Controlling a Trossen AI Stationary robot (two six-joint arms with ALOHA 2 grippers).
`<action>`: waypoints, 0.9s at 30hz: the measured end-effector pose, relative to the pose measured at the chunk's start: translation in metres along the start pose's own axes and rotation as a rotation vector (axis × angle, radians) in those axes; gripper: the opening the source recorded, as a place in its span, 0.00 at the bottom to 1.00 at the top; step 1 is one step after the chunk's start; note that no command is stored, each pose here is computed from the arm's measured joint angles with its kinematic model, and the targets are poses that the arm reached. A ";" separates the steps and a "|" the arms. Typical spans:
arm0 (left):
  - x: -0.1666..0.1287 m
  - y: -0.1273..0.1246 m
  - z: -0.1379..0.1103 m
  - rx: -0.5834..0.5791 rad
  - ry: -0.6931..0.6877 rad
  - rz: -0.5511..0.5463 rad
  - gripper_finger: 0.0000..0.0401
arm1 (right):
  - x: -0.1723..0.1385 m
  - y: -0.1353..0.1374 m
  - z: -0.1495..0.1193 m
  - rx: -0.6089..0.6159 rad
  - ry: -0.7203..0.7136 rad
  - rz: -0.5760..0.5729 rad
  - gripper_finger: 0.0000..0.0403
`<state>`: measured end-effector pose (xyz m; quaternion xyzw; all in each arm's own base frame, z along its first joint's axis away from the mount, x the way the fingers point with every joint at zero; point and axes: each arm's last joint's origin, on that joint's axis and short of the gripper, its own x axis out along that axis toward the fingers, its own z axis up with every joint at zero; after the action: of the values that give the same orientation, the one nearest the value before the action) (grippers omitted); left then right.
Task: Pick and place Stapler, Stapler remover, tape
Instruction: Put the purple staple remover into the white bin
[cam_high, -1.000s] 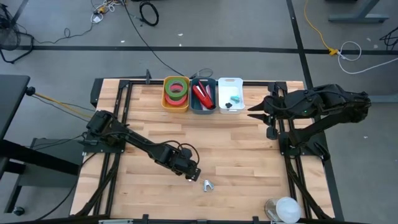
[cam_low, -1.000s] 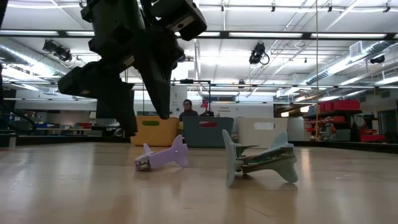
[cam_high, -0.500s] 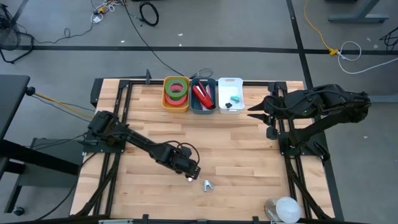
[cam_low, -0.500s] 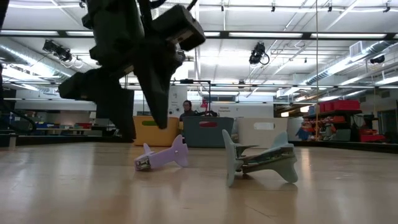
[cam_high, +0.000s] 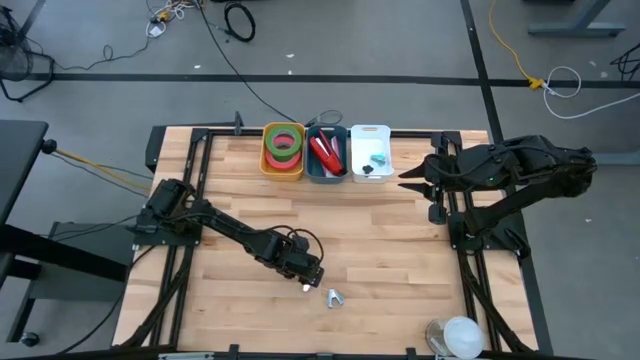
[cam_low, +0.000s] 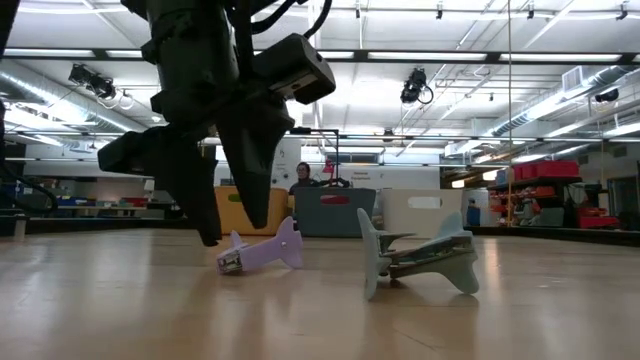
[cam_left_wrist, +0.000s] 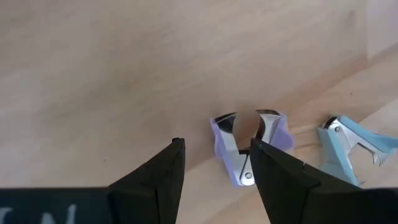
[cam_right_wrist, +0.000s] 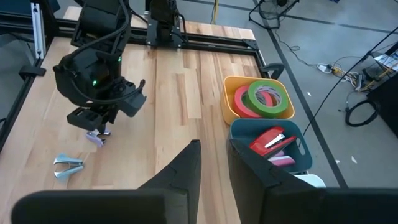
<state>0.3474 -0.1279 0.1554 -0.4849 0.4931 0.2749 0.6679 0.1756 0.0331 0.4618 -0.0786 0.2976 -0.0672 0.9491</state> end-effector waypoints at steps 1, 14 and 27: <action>0.000 0.000 0.000 -0.004 0.003 0.001 0.46 | 0.000 0.000 0.000 0.000 0.000 0.000 0.20; 0.006 0.001 -0.001 -0.046 0.021 0.016 0.44 | 0.000 0.000 0.000 -0.001 0.001 0.000 0.20; 0.006 0.000 -0.001 -0.051 0.018 -0.001 0.35 | 0.000 0.000 0.000 -0.004 0.001 0.002 0.20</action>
<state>0.3497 -0.1293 0.1496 -0.5045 0.4917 0.2828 0.6509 0.1755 0.0331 0.4617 -0.0801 0.2984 -0.0658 0.9488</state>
